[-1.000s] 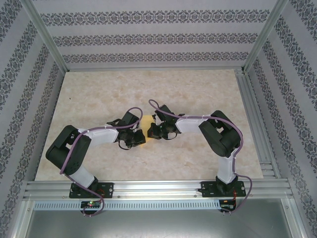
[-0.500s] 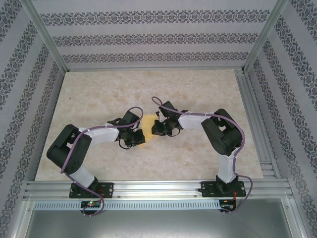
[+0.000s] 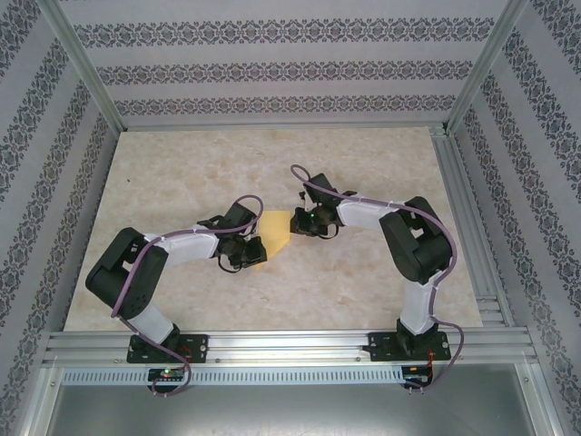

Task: Fold a paper plane with a square sheet of paper (pick it up from the middle)
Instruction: Third fold the triangle at the center of the table, then fourth fold the wing at the center of the table.

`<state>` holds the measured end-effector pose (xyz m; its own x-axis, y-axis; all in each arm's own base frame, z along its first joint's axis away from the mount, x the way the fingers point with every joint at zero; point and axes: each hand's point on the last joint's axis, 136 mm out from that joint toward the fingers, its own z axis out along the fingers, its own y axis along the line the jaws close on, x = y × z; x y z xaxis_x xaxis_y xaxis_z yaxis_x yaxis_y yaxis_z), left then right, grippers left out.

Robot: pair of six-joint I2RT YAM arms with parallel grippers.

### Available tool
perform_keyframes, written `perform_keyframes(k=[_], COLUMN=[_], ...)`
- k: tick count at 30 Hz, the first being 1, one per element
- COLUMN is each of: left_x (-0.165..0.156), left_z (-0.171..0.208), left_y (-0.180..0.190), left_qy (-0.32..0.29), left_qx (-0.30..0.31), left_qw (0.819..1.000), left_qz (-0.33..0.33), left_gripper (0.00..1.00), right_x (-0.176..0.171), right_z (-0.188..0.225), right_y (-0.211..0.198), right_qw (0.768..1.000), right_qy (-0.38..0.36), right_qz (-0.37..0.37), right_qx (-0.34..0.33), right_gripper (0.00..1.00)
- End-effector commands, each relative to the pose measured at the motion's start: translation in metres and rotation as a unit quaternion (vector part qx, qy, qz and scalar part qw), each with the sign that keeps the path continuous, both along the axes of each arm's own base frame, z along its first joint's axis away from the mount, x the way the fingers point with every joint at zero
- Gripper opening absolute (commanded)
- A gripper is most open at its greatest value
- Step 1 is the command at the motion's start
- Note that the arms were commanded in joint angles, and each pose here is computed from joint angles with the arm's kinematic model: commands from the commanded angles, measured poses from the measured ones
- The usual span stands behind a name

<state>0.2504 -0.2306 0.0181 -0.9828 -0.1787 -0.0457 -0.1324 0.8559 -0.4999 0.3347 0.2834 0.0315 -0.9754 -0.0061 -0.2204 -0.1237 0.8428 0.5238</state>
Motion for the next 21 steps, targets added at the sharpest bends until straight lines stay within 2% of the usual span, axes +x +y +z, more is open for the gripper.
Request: perform_keyframes(k=[1, 4, 6, 8, 14, 21], left_x=[0.004, 0.019, 0.029, 0.036, 0.049, 0.051], left_z=[0.017, 0.042, 0.053, 0.058, 0.053, 0.038], left_y=[-0.005, -0.014, -0.015, -0.013, -0.007, 0.000], left_qy=[-0.021, -0.063, -0.088, -0.105, -0.116, -0.106], left_qx=[-0.004, -0.031, -0.032, -0.026, -0.002, 0.015], left_qw=[1.000, 0.998, 0.996, 0.994, 0.993, 0.993], left_qz=[-0.015, -0.010, -0.001, 0.007, 0.027, 0.043], left_gripper=[0.22, 0.35, 0.39, 0.43, 0.45, 0.43], right_x=[0.008, -0.002, -0.007, -0.010, -0.015, -0.021], right_z=[0.044, 0.055, 0.056, 0.057, 0.046, 0.033], right_y=[0.001, 0.005, 0.006, 0.007, 0.017, 0.033], right_qw=[0.998, 0.996, 0.995, 0.994, 0.991, 0.991], right_qy=[-0.065, -0.069, -0.066, -0.061, -0.031, -0.008], right_qz=[-0.002, 0.001, -0.006, -0.015, -0.036, -0.022], right_qx=[0.024, 0.059, 0.078, 0.095, 0.128, 0.129], right_gripper=[0.23, 0.32, 0.39, 0.43, 0.51, 0.51])
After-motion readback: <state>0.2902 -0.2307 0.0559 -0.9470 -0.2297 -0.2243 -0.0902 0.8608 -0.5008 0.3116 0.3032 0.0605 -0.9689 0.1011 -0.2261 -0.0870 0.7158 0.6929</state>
